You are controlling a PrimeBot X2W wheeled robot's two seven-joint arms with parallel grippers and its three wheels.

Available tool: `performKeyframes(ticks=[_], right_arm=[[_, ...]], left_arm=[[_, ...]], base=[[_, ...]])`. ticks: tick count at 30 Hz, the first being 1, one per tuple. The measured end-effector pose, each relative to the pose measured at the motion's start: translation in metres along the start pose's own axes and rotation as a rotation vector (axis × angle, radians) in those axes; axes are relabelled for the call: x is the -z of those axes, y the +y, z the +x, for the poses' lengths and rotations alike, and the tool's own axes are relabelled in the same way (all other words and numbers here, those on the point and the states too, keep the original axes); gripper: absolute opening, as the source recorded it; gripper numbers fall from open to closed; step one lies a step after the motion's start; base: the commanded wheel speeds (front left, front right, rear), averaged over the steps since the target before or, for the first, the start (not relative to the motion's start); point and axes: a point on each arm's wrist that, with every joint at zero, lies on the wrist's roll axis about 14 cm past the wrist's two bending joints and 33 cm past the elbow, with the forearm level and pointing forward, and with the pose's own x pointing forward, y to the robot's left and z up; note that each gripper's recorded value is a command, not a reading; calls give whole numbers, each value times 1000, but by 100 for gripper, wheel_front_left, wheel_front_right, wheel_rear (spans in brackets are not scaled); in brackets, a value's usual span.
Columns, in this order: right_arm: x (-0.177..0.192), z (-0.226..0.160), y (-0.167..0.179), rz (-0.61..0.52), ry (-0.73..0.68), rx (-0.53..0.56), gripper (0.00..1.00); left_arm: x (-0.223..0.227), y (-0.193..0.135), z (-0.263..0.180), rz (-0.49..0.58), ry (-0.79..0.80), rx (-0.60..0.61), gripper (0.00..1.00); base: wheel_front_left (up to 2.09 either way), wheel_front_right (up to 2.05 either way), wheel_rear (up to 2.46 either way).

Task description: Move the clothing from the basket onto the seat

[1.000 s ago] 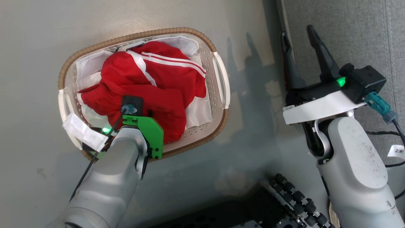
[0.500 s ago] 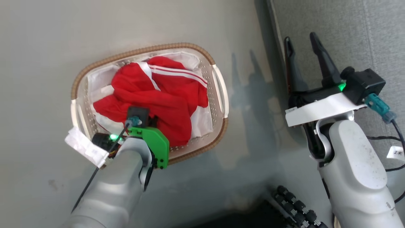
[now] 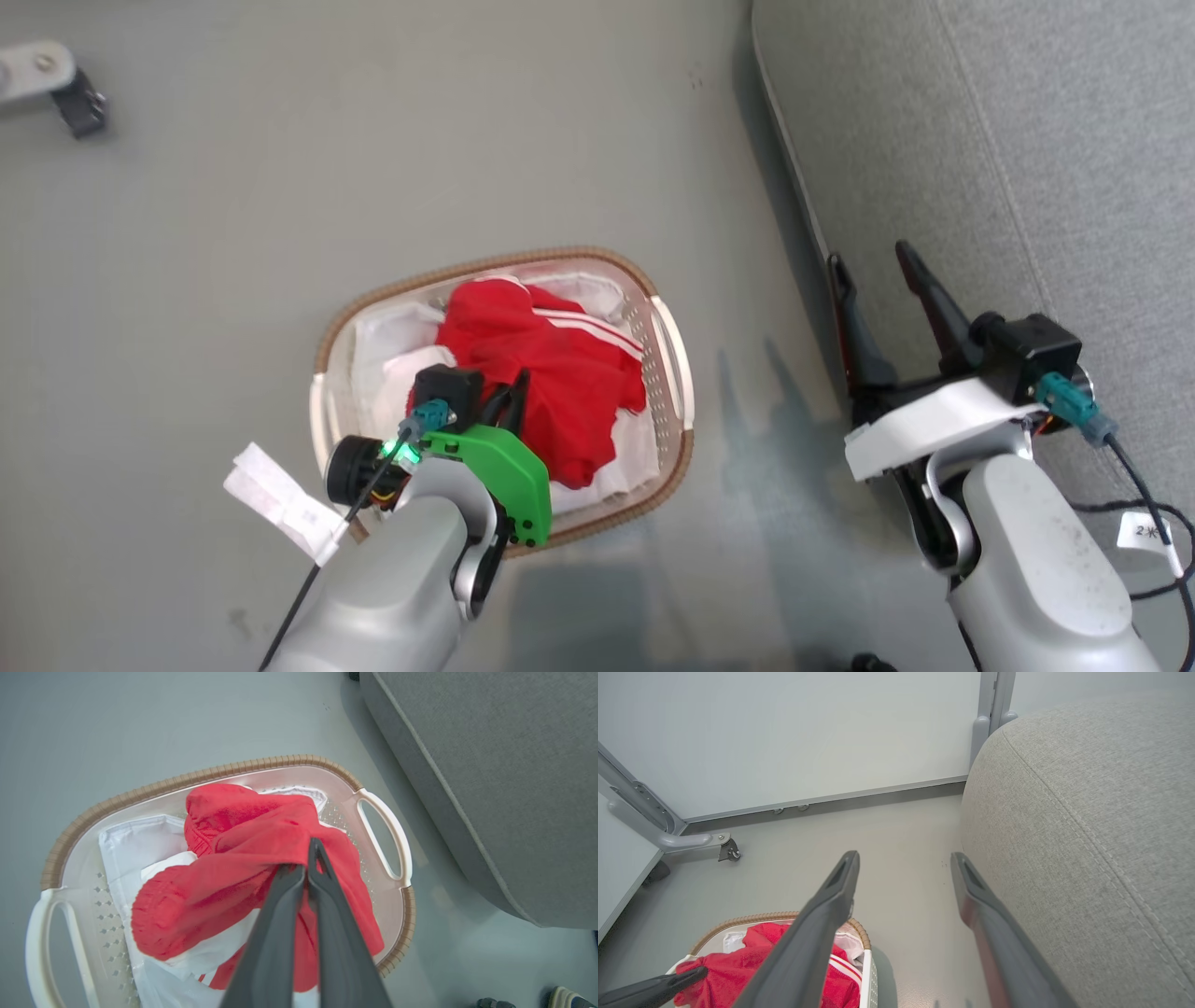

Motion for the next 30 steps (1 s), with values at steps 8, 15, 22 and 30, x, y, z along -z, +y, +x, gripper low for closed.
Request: performKeyframes(ticks=[8, 15, 22, 30], right_arm=[[-15, -28, 23, 8, -25, -48, 100], [-28, -50, 40, 11, -58, -83, 100], [-37, -71, 54, 15, -89, -113, 100], [-43, -86, 63, 6, -109, -141, 100]], left_arm=[[-68, -19, -42, 68, -241, 1, 0], [-128, -39, -89, 115, -470, 19, 0], [-182, -68, -139, 188, -681, 63, 0], [-234, -107, -196, 255, -904, 133, 0]], base=[[0, 0, 0], [0, 0, 0], [0, 0, 0], [0, 0, 0]])
